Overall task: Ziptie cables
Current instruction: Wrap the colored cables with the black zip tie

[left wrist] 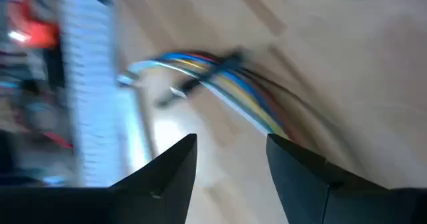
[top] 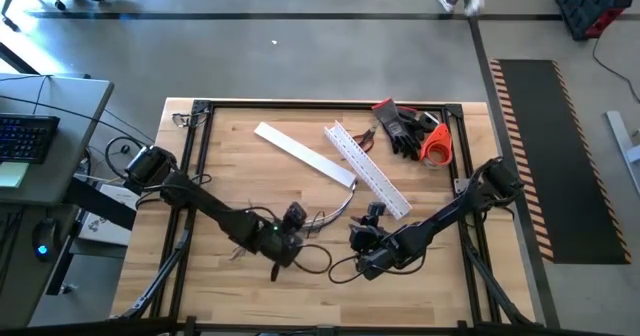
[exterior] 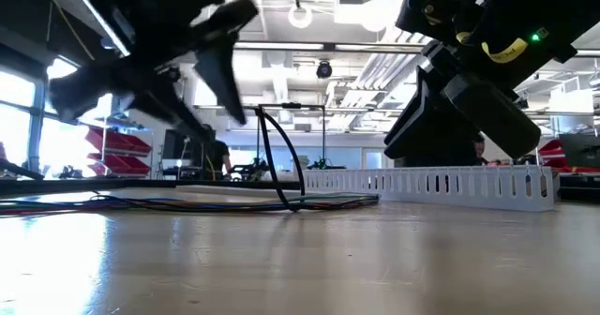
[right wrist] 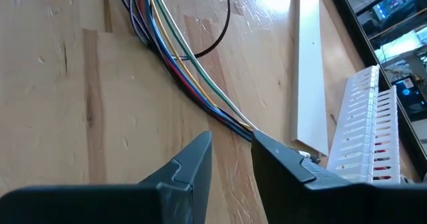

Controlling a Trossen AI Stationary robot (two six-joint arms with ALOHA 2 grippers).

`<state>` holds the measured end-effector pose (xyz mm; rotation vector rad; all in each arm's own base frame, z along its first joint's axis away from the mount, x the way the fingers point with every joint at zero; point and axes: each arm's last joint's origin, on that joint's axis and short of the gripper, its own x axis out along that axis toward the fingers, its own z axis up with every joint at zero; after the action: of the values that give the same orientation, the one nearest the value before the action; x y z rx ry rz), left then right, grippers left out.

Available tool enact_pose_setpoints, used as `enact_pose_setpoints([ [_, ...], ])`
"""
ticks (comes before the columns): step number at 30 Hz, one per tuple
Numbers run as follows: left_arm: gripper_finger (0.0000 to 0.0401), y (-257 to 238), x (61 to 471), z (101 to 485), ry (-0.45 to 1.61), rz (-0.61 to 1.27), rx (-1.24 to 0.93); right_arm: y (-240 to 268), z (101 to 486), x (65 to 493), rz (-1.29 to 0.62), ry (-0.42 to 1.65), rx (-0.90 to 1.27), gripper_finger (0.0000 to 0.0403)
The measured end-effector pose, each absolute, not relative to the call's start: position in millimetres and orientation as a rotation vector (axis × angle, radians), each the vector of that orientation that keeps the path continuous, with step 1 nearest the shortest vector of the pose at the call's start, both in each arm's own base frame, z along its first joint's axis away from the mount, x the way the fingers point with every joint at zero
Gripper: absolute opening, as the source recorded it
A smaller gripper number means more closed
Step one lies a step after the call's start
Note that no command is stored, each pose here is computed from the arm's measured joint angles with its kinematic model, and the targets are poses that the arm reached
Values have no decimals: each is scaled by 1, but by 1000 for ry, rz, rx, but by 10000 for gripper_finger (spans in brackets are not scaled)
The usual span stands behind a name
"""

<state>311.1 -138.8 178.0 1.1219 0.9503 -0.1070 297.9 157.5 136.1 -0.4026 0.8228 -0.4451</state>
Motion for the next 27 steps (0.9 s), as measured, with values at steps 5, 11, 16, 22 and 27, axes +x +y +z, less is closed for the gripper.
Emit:
enact_pose_setpoints([
  [5, 165, -132, 324, 182, 876, -207, 1212, 158, 136, 298, -443, 825, -401, 91],
  [11, 165, -123, 330, 182, 847, -318, 1225, 158, 136, 298, -440, 827, -400, 91],
  [16, 148, -120, 333, 180, 828, -363, 1084, 158, 136, 298, -440, 827, -400, 91],
  [22, 75, -119, 342, 186, 741, -340, 893, 160, 135, 295, -420, 839, -430, 91],
  [27, 14, -119, 344, 187, 720, -311, 824, 168, 135, 284, -418, 862, -463, 91],
])
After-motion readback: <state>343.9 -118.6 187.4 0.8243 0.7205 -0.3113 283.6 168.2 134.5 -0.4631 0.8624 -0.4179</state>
